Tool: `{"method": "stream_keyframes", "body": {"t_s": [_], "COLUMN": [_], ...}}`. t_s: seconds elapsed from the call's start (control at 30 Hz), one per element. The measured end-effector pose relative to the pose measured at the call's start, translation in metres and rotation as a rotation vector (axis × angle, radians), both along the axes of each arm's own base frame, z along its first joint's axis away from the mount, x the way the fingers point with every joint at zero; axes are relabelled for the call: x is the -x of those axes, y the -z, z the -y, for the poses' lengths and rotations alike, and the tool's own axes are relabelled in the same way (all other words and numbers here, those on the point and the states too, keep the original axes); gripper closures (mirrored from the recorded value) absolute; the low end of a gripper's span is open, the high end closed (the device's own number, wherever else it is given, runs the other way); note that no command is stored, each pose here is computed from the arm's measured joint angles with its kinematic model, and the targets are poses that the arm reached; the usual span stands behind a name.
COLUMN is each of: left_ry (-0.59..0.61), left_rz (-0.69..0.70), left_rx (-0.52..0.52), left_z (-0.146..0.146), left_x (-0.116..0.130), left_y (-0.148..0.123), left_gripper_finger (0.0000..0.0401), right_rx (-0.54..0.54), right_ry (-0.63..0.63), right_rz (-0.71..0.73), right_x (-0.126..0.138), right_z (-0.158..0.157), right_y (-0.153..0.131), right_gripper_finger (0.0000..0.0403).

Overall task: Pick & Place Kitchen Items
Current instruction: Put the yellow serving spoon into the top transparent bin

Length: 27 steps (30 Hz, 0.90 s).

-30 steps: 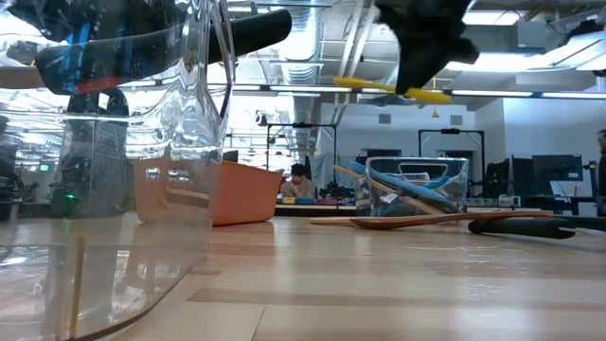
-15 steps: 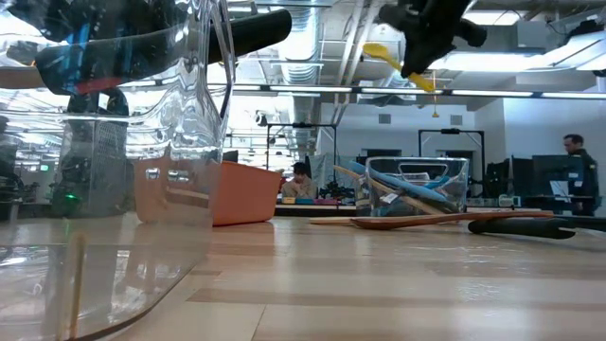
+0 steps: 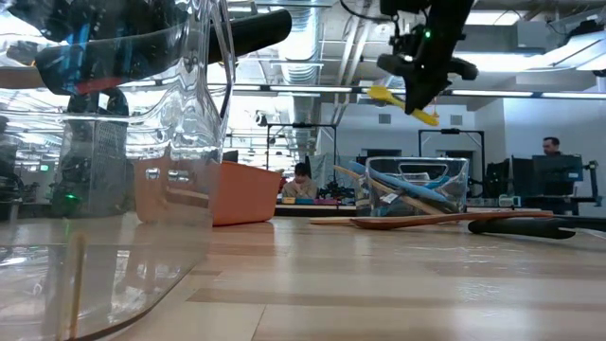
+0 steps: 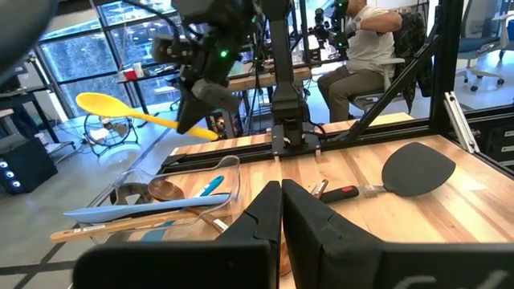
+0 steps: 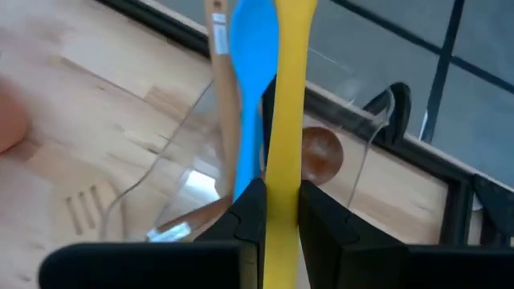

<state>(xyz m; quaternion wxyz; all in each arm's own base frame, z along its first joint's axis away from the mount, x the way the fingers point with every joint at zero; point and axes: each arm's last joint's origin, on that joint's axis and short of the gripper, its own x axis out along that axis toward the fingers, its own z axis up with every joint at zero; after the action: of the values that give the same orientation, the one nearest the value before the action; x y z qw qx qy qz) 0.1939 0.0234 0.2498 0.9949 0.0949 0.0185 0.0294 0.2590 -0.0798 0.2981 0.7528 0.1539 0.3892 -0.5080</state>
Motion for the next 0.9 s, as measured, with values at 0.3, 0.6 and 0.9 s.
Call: {"method": "stream_keyframes", "body": {"t_s": [0.3,0.6,0.9], "left_ry": [0.000,0.000,0.000], "left_rz": [0.000,0.000,0.000], "left_rx": [0.000,0.000,0.000], "left_z": [0.000,0.000,0.000], "left_x": [0.000,0.000,0.000], "left_y": [0.000,0.000,0.000], "left_gripper_finger": [0.0400,0.0400,0.0400], "right_rx": [-0.068,-0.130,-0.181], "right_ry": [-0.013,0.018,0.029], "right_rz": [0.019,0.032,0.052], "right_x": [0.003,0.014,0.024], "right_z": [0.022,0.042,0.054], "right_y": [0.032,0.052,0.075], "right_gripper_finger": [0.0362,0.0362,0.0362]}}
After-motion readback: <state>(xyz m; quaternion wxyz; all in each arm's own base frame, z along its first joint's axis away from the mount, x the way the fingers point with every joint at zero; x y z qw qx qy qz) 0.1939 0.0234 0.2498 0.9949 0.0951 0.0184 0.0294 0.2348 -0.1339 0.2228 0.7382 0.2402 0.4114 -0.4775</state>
